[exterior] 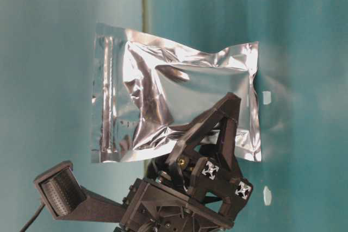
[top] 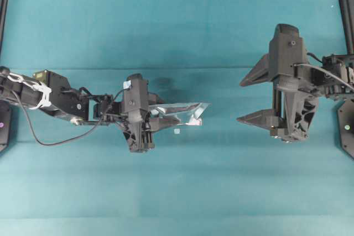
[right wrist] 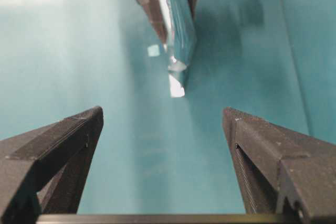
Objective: Hand over the silver zip bag and make it stand upright.
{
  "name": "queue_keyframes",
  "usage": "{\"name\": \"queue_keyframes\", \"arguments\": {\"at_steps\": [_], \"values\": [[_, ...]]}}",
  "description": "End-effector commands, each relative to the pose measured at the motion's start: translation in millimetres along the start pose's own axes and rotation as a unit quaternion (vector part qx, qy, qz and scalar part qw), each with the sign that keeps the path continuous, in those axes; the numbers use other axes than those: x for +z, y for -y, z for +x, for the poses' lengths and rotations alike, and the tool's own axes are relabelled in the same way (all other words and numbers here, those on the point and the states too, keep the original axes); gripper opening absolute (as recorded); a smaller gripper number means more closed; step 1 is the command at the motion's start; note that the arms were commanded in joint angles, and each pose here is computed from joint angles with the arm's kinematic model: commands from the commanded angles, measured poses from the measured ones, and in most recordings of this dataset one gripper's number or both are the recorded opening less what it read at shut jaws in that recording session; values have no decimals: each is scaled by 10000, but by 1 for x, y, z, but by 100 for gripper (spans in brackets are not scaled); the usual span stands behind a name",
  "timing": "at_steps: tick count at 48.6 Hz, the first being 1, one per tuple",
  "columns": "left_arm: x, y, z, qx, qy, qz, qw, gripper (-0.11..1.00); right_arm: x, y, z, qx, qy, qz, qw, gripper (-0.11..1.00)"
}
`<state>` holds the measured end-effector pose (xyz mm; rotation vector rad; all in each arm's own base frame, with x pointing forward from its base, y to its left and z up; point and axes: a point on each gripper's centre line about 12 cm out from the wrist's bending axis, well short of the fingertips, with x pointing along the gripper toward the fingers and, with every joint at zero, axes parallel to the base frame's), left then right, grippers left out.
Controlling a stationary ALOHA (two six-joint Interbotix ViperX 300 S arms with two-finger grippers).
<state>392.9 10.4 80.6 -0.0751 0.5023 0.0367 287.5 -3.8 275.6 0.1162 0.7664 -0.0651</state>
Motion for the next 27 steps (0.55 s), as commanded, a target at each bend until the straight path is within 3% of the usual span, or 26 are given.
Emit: {"name": "queue_keyframes", "arguments": {"at_steps": [1, 27], "values": [[5, 7, -1, -84, 71, 49, 9999, 28, 5, -2, -5, 34, 143, 51, 9999, 91], [5, 6, -1, -77, 63, 30, 9999, 28, 6, -1, -6, 31, 158, 56, 9999, 91]]}}
